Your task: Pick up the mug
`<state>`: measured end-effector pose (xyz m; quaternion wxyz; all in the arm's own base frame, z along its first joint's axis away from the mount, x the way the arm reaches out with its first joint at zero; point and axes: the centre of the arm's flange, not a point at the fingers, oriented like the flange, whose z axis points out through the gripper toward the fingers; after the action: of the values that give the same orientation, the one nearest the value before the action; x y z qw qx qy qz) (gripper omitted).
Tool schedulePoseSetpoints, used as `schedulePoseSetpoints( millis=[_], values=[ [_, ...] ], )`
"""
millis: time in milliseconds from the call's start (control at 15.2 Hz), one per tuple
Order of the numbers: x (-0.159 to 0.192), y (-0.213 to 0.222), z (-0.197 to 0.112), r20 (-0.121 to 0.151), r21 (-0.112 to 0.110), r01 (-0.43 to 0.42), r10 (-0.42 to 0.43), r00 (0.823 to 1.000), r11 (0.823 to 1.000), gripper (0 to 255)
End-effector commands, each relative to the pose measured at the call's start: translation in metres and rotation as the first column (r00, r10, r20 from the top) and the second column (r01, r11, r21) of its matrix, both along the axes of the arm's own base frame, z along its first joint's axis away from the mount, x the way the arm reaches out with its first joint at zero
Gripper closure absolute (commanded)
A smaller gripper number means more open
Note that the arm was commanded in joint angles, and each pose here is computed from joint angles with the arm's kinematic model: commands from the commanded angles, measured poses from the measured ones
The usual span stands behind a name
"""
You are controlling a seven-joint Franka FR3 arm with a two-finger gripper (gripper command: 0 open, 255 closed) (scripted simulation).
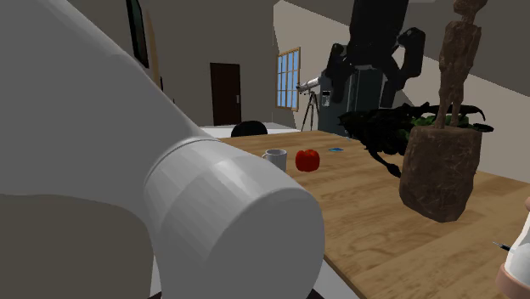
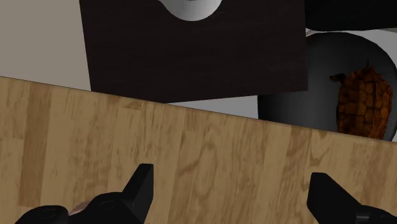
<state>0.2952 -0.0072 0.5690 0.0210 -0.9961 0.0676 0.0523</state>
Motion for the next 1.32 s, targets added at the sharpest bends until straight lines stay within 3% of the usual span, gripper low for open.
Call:
schedulePoseSetpoints(
  millis=[0, 1254],
  values=[
    [0.0, 0.0, 0.0, 0.0, 0.0, 0.0, 0.0, 1.0, 1.0, 0],
    [0.098, 0.201, -0.107, 0.01, 0.015, 0.001, -0.001, 1.0, 1.0, 0]
  ],
)
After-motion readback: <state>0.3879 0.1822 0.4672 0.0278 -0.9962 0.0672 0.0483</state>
